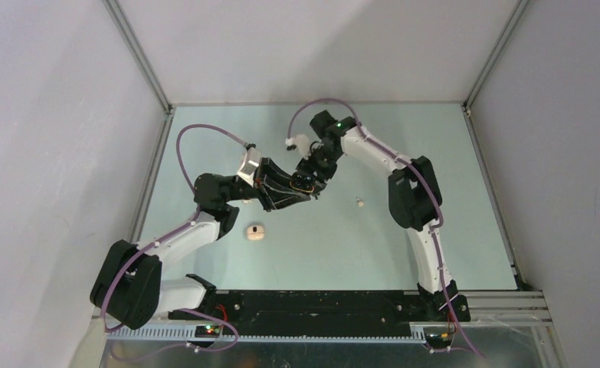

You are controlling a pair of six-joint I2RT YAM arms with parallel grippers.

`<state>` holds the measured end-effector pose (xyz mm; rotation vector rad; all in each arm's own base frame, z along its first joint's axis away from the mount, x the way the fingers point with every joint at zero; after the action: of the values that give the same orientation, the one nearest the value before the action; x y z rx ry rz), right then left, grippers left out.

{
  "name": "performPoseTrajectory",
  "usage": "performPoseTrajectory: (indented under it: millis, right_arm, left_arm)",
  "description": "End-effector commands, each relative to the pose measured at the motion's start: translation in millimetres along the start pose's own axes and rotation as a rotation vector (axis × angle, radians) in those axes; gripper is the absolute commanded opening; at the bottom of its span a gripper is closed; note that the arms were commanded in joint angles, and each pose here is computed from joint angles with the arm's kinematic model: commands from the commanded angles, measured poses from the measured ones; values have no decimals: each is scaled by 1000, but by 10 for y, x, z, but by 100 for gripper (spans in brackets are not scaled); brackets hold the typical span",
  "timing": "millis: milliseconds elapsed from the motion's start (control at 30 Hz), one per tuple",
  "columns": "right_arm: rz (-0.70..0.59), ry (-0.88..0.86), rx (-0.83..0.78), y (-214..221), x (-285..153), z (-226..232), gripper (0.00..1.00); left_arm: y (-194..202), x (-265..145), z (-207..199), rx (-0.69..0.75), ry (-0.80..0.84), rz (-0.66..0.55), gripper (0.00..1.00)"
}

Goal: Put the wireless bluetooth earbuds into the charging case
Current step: Pick up the left earbud from the center of the board.

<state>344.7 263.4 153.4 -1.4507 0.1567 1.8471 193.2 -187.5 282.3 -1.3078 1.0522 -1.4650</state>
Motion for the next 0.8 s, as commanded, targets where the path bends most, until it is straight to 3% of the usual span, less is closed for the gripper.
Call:
performPoseTrajectory:
  millis: [0,367,767]
  right_arm:
    - [-133,32,-121,-156,-560,-195,67]
    - [-124,-95,-245,-147,-258,-614,66]
    - [-103,-199,-155,-237,83,-654,62]
  left_arm:
    - [-194,44,-28,76,25,-43,2]
    - [-163,48,-7,66,24,-37,3]
    - [-160,47,-9,63,26,-36,3]
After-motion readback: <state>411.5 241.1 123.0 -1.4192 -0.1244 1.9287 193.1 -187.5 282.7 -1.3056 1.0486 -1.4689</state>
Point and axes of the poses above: each gripper's point midway between its finger pads, its own x axis out along the fingers, its own z axis along the line the jaws close on, y = z × x, the point moved 10 cm from there along -x, back along the fingers, and after that the axes turned 12 degrees about x, right-handed, at the moved point
